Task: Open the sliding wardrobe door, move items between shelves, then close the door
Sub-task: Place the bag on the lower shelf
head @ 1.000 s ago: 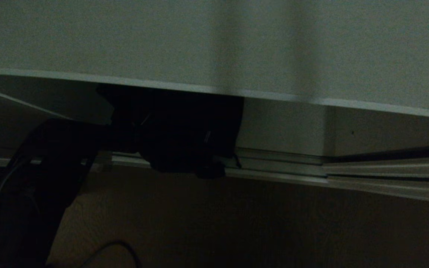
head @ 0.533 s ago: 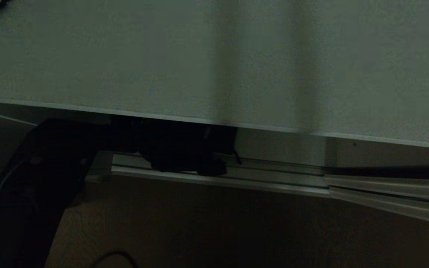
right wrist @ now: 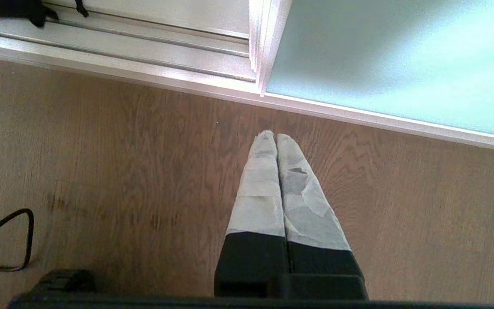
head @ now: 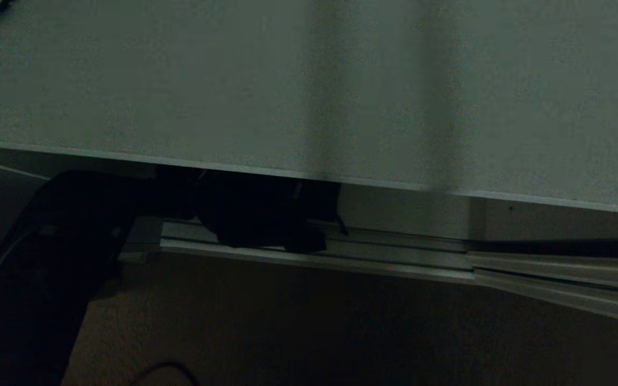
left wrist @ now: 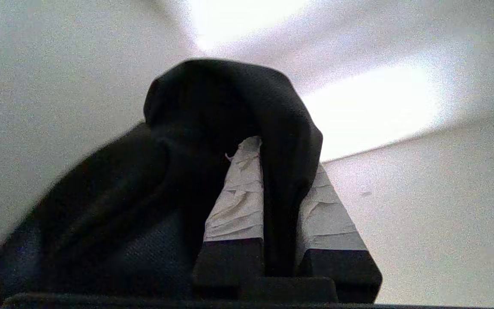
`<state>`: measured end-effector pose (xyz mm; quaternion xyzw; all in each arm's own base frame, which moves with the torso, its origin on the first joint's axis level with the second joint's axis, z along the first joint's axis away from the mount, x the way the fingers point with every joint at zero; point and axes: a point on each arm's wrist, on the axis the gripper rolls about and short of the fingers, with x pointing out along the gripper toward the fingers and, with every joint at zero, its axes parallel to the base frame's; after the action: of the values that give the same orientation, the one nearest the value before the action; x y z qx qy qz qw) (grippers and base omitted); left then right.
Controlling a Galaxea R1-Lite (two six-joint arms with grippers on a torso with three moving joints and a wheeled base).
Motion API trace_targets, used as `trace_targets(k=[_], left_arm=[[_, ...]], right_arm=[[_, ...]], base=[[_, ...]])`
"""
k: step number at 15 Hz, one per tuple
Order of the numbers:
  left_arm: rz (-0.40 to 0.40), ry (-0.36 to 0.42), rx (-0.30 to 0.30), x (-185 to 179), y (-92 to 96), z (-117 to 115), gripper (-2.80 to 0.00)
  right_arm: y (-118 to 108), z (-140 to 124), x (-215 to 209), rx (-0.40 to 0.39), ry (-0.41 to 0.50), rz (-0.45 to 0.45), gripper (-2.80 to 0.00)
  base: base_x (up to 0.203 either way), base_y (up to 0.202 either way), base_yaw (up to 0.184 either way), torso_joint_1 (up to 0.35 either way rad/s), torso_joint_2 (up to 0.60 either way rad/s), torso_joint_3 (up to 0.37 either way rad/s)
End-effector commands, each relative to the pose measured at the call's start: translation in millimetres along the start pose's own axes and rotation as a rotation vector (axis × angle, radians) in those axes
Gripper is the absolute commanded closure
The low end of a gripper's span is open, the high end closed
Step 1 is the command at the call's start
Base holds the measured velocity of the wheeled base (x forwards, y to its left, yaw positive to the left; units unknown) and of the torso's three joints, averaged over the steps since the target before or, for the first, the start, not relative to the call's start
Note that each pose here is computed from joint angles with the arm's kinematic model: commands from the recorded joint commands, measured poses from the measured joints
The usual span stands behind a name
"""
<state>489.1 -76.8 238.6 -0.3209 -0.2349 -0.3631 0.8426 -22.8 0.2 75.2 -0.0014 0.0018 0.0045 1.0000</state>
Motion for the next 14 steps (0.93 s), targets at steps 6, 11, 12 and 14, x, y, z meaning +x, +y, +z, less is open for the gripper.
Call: trace_targets(k=[6, 11, 12, 14], left_arm=[[-0.027, -0.053, 0.119, 5, -14.5, 17, 0.0], [0.004, -0.05, 0.135, 4, -10.5, 14, 0.0], [0.009, -0.044, 0.132, 3, -7.9, 11, 0.0], [0.016, -0.036, 0.128, 2, -4.1, 7, 0.0]], right_arm=[[0, 0, 0, 0.0, -0.001, 0.0, 0.0], [0, 0, 0, 0.0, -0.001, 0.0, 0.0], [0, 0, 0, 0.0, -0.001, 0.0, 0.0], [0, 0, 0, 0.0, -0.001, 0.0, 0.0]], base=[[0.0, 0.0, 0.0, 0.0, 0.0, 0.0], [0.0, 0.0, 0.0, 0.0, 0.0, 0.0], [0.0, 0.0, 0.0, 0.0, 0.0, 0.0], [0.0, 0.0, 0.0, 0.0, 0.0, 0.0]])
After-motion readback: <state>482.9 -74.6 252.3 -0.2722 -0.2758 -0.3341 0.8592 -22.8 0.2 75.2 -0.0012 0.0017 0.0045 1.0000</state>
